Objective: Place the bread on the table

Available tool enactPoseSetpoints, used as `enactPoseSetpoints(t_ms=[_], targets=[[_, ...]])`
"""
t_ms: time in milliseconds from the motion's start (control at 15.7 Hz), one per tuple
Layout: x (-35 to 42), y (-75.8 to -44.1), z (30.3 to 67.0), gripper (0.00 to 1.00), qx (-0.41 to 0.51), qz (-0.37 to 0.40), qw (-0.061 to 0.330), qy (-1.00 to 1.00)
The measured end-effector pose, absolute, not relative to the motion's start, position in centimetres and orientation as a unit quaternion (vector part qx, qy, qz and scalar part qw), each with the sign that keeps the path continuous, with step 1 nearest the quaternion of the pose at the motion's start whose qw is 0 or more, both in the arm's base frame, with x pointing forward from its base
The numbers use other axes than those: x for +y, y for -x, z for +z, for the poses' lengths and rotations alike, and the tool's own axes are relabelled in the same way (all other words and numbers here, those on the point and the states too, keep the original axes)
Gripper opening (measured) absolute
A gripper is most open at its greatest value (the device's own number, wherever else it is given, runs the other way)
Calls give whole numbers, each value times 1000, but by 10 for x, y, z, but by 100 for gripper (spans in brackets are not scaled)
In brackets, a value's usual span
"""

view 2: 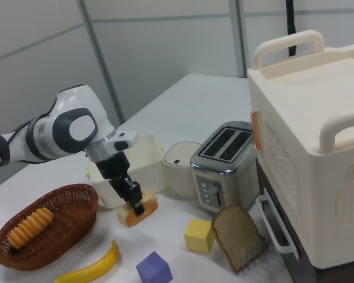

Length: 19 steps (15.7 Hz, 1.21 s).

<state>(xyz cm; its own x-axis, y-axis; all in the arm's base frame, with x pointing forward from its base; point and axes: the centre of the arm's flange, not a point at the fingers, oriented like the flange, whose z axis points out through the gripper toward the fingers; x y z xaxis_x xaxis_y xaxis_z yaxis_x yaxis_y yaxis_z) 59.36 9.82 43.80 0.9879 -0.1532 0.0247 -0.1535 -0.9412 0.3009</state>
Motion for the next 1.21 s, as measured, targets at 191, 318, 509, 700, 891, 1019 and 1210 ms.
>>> enactPoseSetpoints(t_ms=[191,318,509,700,891,1019,1210], targets=[[98,-594,438,53,-78,0,153,-985],[97,-594,438,74,-78,0,153,-985],[95,-594,439,100,-81,1,153,-985],[84,-595,451,100,-91,10,150,-984],[57,-592,482,100,-109,14,148,-983],[29,-582,510,100,-102,-6,139,-985],[-23,-564,557,100,-81,-40,75,-993]])
